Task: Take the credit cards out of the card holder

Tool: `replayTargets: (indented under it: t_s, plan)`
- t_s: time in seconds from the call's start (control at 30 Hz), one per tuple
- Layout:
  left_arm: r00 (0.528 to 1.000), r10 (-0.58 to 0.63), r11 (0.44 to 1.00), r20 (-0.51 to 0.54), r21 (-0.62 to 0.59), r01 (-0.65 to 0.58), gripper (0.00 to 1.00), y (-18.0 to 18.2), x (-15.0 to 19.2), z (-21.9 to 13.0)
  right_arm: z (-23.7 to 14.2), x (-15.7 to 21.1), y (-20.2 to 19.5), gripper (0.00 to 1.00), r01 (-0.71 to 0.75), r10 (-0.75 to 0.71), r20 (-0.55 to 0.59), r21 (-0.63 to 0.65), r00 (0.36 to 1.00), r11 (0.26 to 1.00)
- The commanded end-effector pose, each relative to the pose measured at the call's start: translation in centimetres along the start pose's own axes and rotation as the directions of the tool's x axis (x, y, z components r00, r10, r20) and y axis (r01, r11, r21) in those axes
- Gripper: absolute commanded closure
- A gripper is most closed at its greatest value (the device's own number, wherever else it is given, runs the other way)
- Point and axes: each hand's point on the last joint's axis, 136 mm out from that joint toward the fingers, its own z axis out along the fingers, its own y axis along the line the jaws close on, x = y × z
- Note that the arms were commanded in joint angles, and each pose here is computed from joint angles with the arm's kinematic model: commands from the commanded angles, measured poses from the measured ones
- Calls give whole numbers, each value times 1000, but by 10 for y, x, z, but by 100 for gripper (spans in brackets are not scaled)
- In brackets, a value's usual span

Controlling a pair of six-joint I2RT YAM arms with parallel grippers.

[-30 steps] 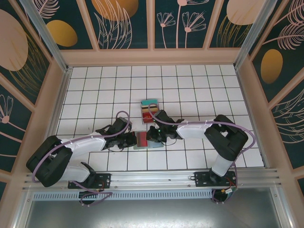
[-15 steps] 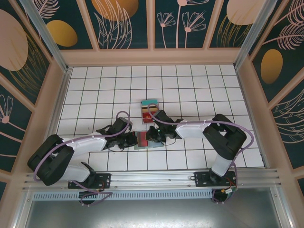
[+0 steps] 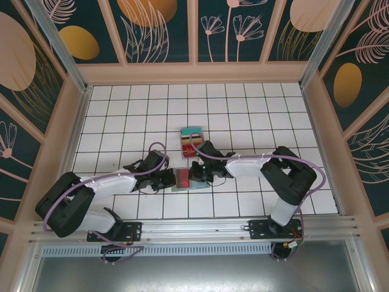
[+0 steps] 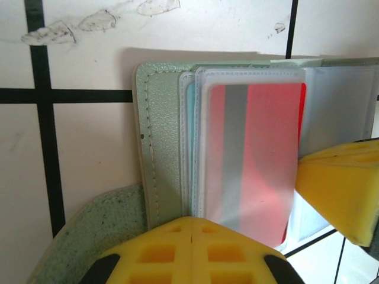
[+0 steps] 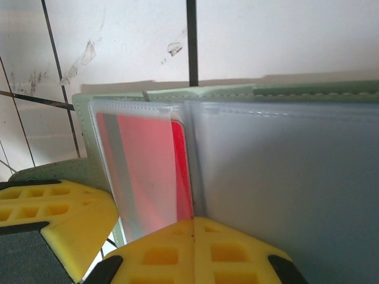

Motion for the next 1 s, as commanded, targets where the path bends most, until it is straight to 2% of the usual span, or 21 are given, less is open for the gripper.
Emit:
replayTargets:
  t_s: [0.0,0.47,0.6,0.7,0.97]
  plan:
    - [1000,-13,994,-12,-113,12,100,23,4,0,-11,-2,-11,100,-16,15,23,21,1000,1000]
    - [1000,-3,997,18,-83,5,100,10,-5,-7,-14,-6,2,100,27,-27,22,-4,999,1000]
    - [999,12,996,40,-90,-9,98,5,-12,-14,-13,-7,10,89,38,-37,21,-19,999,999]
    - [997,40,996,61,-84,-35,94,-2,-18,-19,-11,-6,13,86,46,-45,17,-26,999,999]
    - [997,48,999,56,-5,-47,94,-20,-21,-17,-4,-2,15,84,48,-48,-2,-28,999,998]
